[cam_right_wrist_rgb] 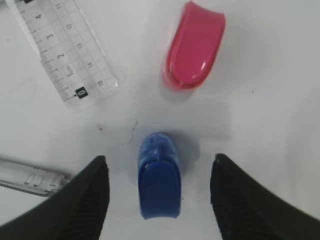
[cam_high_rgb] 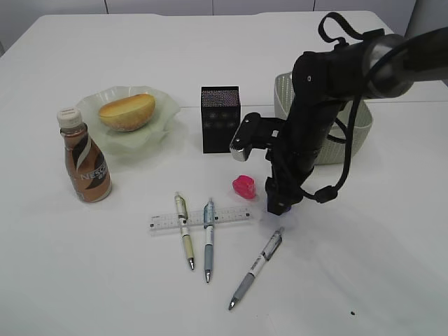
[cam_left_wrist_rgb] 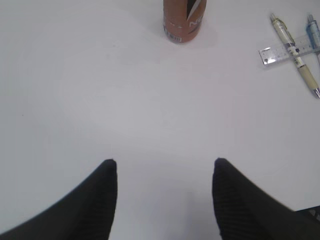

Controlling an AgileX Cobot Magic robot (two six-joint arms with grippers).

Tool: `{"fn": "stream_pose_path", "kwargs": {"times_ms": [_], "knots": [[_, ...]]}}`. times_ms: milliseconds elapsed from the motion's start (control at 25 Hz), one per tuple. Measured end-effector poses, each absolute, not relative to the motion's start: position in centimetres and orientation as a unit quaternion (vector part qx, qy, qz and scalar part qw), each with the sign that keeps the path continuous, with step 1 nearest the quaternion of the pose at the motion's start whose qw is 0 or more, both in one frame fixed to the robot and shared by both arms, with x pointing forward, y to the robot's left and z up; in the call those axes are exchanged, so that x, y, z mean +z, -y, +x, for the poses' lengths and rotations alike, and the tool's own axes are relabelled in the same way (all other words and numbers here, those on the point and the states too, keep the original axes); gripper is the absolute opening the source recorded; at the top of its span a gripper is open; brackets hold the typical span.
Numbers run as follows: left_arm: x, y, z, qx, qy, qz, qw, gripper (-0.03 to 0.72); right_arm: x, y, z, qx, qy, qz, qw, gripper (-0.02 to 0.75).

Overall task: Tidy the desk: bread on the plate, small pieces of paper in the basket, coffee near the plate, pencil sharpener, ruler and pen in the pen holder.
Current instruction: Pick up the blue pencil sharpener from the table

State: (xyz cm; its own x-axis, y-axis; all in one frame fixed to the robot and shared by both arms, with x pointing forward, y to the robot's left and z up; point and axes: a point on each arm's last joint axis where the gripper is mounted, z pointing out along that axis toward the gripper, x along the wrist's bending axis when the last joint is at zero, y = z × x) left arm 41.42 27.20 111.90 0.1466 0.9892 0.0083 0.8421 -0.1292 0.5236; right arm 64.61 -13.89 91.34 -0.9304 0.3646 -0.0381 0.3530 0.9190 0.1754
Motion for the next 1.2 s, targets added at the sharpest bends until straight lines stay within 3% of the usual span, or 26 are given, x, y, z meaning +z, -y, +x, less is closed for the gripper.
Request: {"fn": "stream_pose_path", "kwargs": {"times_ms": [360,760,1200], "knots": [[111.9,-27.2,41.4,0.181,-0.628,0.729,0.203,0.433,90.3,14.0,64.7,0.073,-0.981,0.18,0.027,0.496],[111.9,-27.2,41.4,0.182,-0.627,0.73,0.202,0.433,90.1,13.9,64.9,0.076,-0.98,0.18,0.037,0.265],[111.8,-27.3,41.2,0.175,-0.63,0.732,0.193,0.433,90.2,13.8,65.0,0.087,-0.962,0.257,0.035,0.169]]}}
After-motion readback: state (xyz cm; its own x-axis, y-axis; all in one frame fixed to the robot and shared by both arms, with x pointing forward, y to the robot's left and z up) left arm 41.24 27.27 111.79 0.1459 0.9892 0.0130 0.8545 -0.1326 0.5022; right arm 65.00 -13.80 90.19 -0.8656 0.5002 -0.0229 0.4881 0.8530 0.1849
